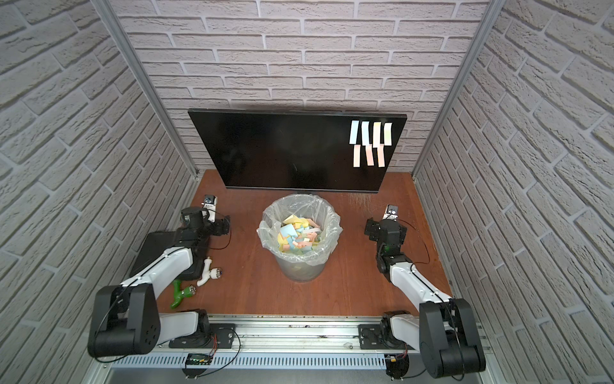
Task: Remove the sticky note from the monitor
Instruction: Adjust the trash bin at the center of the board, then tear off the sticky note from the monitor, then place the sticky note in the trash bin, then tear off the sticky note from the monitor.
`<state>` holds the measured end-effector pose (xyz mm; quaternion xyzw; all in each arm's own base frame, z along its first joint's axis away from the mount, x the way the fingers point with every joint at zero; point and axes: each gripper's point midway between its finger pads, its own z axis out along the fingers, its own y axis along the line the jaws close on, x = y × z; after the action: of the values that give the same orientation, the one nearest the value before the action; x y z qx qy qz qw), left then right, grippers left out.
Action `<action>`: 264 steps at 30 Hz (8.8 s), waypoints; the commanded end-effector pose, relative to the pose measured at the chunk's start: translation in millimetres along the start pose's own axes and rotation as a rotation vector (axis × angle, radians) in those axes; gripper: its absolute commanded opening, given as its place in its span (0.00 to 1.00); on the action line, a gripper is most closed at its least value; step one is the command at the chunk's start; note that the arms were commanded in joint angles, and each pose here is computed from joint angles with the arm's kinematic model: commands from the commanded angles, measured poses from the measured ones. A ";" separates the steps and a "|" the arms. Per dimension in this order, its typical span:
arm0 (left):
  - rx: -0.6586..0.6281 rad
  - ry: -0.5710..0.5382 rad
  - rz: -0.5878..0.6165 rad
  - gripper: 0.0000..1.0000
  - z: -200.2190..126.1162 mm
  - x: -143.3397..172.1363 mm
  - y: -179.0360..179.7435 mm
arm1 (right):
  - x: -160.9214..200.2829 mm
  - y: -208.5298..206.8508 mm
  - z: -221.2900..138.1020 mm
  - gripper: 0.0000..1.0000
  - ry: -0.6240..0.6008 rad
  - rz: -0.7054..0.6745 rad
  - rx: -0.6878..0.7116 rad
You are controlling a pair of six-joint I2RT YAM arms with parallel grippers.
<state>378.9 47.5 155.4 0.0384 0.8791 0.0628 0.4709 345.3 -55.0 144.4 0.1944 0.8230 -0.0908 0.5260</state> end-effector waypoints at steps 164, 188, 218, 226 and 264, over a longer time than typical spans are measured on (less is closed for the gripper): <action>0.615 0.386 0.244 0.18 -100.7 -86.1 -230.2 | -137.2 197.0 -256.7 0.03 0.232 0.066 -1.031; 0.610 0.387 0.257 0.18 -99.8 -85.6 -229.3 | -24.7 294.4 -230.7 0.15 0.343 -0.435 -0.871; 0.616 0.387 0.259 0.18 -99.1 -85.8 -230.5 | -142.7 211.3 -234.3 0.43 0.268 0.159 -0.983; 0.630 0.385 0.260 0.18 -99.6 -85.8 -232.9 | -157.5 160.3 -204.2 0.41 0.310 0.416 -0.899; 0.650 0.371 0.262 0.18 -103.1 -91.2 -235.1 | -303.4 99.7 -152.7 0.48 -0.032 0.701 -0.946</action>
<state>340.6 -199.7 248.2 0.2702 0.9185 -0.1456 0.2492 369.8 22.9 466.6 0.2213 0.6721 0.4616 0.5350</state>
